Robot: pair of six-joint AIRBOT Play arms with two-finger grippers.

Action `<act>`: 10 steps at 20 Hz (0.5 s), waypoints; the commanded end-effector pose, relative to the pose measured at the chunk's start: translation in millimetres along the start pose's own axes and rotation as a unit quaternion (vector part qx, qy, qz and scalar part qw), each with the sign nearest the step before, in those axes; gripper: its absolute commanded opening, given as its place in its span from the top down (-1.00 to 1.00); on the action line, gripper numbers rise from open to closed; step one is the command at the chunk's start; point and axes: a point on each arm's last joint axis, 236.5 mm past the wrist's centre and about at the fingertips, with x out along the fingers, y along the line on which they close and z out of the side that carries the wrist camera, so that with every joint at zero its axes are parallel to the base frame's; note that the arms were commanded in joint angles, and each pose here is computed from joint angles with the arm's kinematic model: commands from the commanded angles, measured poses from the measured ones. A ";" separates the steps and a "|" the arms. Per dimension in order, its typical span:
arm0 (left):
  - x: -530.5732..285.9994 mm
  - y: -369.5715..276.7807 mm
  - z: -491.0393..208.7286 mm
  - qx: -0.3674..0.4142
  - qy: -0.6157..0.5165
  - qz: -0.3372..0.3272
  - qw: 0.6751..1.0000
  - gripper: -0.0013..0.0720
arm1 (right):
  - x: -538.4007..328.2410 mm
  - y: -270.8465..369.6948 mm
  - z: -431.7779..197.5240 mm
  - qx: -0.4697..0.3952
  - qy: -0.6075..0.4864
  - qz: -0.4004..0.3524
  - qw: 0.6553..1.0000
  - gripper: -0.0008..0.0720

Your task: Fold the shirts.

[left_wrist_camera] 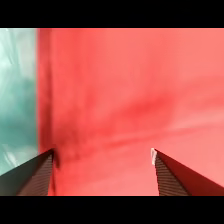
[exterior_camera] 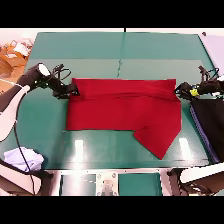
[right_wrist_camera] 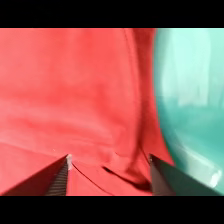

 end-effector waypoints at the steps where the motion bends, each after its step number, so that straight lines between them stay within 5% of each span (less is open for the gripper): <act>1: -19.0 -1.2 -30.7 0.012 0.080 0.004 0.997 -0.92 | -19.8 -12.5 -19.6 0.036 0.052 -0.023 0.998 0.54; 2: -29.5 -0.1 -37.6 0.015 0.102 0.008 0.995 -0.90 | -28.4 -11.1 -23.1 0.039 0.057 -0.020 0.997 0.83; 3: -38.1 -1.1 -42.0 0.013 0.117 0.008 0.993 -0.29 | -38.2 -8.5 -26.4 0.046 0.056 -0.019 0.997 0.90; 4: -46.3 -2.1 -46.1 0.017 0.130 0.007 0.991 0.56 | -48.5 -4.8 -28.7 0.046 0.050 -0.020 0.997 0.93; 5: -51.1 -2.0 -49.9 0.023 0.136 0.010 0.990 0.91 | -58.1 0.7 -33.2 0.043 0.043 -0.021 0.998 0.93; 10: -73.4 -19.1 -63.6 0.033 0.103 0.013 0.994 0.90 | -77.7 10.0 -116.6 0.068 0.054 -0.047 0.995 0.93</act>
